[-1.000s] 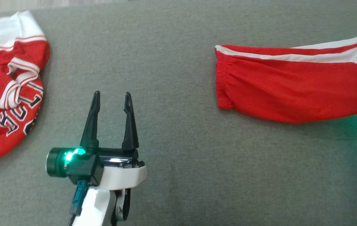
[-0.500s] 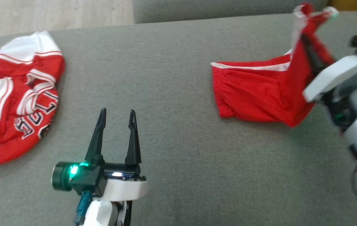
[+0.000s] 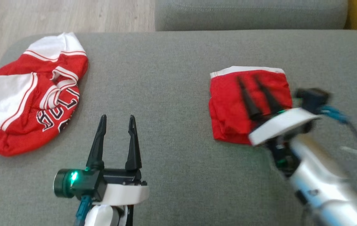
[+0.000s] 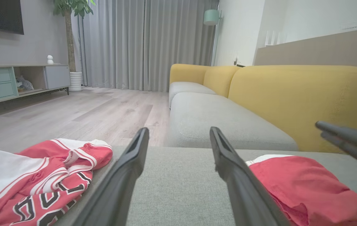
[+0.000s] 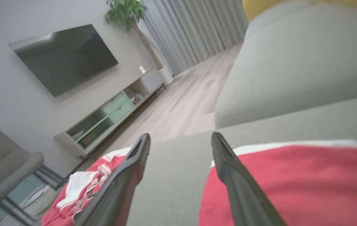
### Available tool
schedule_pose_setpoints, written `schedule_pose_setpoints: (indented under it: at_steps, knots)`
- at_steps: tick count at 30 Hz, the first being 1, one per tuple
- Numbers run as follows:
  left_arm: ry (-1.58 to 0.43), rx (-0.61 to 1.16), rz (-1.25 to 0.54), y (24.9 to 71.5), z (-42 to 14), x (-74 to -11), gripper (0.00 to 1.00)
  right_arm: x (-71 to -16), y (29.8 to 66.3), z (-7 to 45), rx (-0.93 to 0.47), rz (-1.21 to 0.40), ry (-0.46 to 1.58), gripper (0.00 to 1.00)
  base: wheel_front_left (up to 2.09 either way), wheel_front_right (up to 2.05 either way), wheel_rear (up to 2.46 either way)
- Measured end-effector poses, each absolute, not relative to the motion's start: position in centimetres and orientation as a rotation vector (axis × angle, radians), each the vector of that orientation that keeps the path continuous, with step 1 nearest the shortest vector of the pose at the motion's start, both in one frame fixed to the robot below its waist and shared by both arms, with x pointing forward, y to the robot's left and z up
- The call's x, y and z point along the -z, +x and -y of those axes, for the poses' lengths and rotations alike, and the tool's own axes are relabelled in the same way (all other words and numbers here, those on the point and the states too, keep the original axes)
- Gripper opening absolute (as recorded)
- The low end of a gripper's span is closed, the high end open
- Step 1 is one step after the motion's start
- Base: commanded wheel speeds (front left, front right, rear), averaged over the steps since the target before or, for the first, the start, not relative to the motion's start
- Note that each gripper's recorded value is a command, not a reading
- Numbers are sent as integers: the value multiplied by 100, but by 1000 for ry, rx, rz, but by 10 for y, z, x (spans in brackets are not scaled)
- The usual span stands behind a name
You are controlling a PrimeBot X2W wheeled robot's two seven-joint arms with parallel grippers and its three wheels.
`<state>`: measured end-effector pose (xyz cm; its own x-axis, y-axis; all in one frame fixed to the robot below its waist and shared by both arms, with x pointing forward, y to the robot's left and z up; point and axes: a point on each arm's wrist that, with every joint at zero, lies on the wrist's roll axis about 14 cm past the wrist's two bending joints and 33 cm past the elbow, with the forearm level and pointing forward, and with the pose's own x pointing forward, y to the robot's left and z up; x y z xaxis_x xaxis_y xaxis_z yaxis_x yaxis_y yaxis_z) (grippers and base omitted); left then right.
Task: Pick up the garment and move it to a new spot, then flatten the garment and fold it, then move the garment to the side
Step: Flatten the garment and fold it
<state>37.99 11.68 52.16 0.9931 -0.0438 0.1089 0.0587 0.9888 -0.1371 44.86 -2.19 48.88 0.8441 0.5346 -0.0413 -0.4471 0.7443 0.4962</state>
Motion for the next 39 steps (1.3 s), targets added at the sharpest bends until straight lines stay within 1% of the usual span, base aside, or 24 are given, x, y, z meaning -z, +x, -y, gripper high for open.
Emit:
schedule_pose_setpoints:
  at_steps: [3, 5, 7, 10, 14, 18, 21, 25, 30, 39]
  knots:
    - [-144, 40, 120, 374, -120, -526, 100, -510, 456, 63, -467, -80, 442, 100, 0, 0, 0]
    - [-147, 30, 126, 366, -122, -528, 100, -524, 453, 94, -404, -1, 392, 100, 0, 0, 0]
    - [-140, 21, 122, 357, -124, -527, 100, -526, 439, 120, -337, 38, 374, 100, 0, 0, 0]
    - [-125, 19, 134, 341, -127, -529, 100, -504, 399, 135, -292, 7, 310, 100, 0, 0, 0]
    - [-120, 11, 128, 323, -132, -525, 100, -487, 356, 143, -250, -24, 285, 100, 0, 0, 0]
    - [-82, 13, 90, 306, -135, -511, 100, -489, 336, 142, -261, -6, 213, 100, 0, 0, 0]
    - [-73, 0, 45, 295, -140, -495, 100, -490, 326, 143, -243, 8, 207, 100, 0, 0, 0]
    - [-74, -11, 12, 287, -143, -484, 100, -490, 319, 140, -242, 13, 180, 100, 0, 0, 0]
    - [-72, -9, 11, 286, -143, -484, 100, -492, 319, 145, -212, 27, 164, 100, 0, 0, 0]
    - [-63, -22, -3, 288, -149, -479, 100, -486, 315, 145, -205, 13, 141, 100, 0, 0, 0]
